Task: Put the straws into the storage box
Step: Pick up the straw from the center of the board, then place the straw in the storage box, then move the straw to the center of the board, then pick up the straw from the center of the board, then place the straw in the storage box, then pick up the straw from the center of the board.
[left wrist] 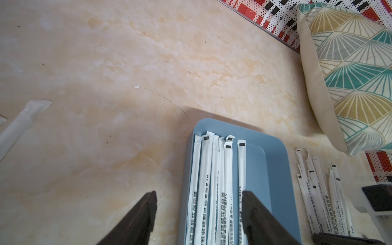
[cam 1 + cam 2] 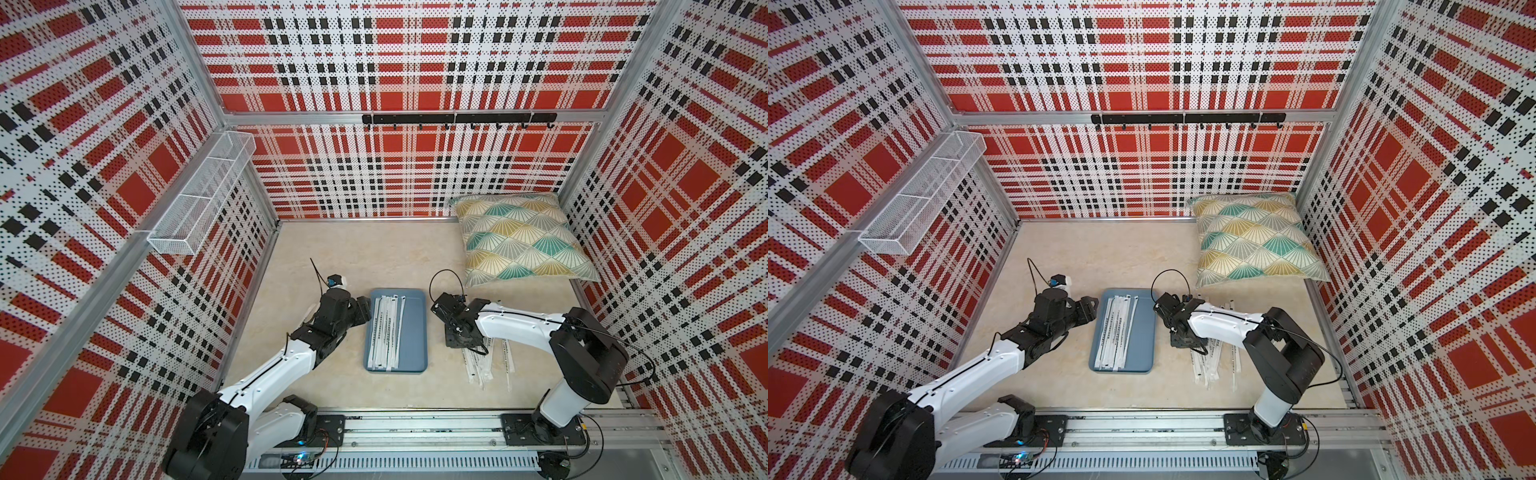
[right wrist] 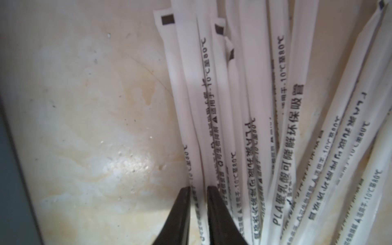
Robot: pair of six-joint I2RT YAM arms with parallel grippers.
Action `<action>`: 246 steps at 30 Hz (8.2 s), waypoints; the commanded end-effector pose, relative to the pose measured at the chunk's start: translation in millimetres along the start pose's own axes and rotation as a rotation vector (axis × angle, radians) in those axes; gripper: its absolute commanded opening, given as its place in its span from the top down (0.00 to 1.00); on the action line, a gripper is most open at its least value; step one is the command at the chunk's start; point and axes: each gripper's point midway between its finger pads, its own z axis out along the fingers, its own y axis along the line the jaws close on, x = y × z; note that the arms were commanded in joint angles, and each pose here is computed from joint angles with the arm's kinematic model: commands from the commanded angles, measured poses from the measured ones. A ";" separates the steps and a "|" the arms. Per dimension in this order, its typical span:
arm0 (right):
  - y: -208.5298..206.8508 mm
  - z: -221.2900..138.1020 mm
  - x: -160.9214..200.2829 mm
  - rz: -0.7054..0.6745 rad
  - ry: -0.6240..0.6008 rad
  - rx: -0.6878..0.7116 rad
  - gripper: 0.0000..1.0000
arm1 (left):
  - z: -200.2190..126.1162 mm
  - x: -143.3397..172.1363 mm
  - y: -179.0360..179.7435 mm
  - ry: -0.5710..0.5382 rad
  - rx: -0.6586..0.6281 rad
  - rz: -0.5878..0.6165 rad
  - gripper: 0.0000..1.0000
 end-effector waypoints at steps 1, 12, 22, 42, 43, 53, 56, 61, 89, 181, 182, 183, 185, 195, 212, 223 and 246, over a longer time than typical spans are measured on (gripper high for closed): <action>-2.1 9.9 1.3 -0.008 0.008 0.023 0.77 | -2.3 -8.2 -5.6 -0.029 0.025 -0.005 0.32; 39.2 -0.9 -7.0 0.025 -0.010 -0.074 0.85 | 1.1 -0.4 7.4 -0.004 -0.037 -0.020 0.33; 72.0 -76.3 -40.2 0.137 -0.128 -0.237 0.89 | 6.4 19.4 19.0 0.061 -0.064 -0.086 0.37; 172.7 -28.8 -43.2 0.187 -0.071 -0.370 0.88 | 19.5 55.7 6.2 0.123 -0.011 -0.091 0.38; 173.6 -26.4 -42.2 0.186 -0.066 -0.371 0.88 | 19.6 57.1 6.5 0.124 -0.013 -0.091 0.38; 176.7 -13.2 -39.7 0.169 -0.041 -0.350 0.85 | 18.1 57.4 6.2 0.119 -0.012 -0.083 0.39; 175.6 -12.9 -39.4 0.166 -0.042 -0.344 0.83 | 17.7 57.2 6.4 0.117 -0.012 -0.083 0.40; 173.6 -29.0 -46.9 0.152 -0.071 -0.353 0.79 | 14.7 49.0 2.2 0.097 -0.004 -0.089 0.41; -118.8 -28.1 9.6 0.371 -0.055 -0.013 0.70 | 12.0 91.7 -203.9 0.124 0.287 0.415 0.34; 161.1 -18.8 -59.7 0.146 -0.110 -0.256 0.83 | -0.7 19.2 4.4 0.026 -0.009 -0.031 0.39; 161.2 -17.6 -58.9 0.143 -0.108 -0.253 0.81 | -1.1 18.7 4.0 0.025 -0.008 -0.032 0.39; 160.9 -16.4 -58.1 0.139 -0.106 -0.251 0.80 | -1.1 18.8 4.0 0.025 -0.008 -0.032 0.39; 164.3 -18.2 -53.8 0.129 -0.080 -0.270 0.76 | -1.4 17.2 3.6 0.020 -0.007 -0.033 0.39; 112.6 -76.1 -63.3 0.102 -0.143 -0.265 0.70 | -7.0 3.9 -5.2 -0.012 -0.002 -0.007 0.40; -37.7 -17.1 -44.4 0.119 -0.066 -0.052 0.68 | 10.8 56.3 -140.2 0.094 0.189 0.249 0.37; 21.4 -29.9 -64.6 0.144 -0.109 -0.183 0.63 | 15.7 58.8 -112.3 0.096 0.135 0.210 0.38; 22.2 13.7 -61.4 0.136 -0.066 -0.102 0.77 | 8.0 46.3 -85.0 0.071 0.124 0.153 0.38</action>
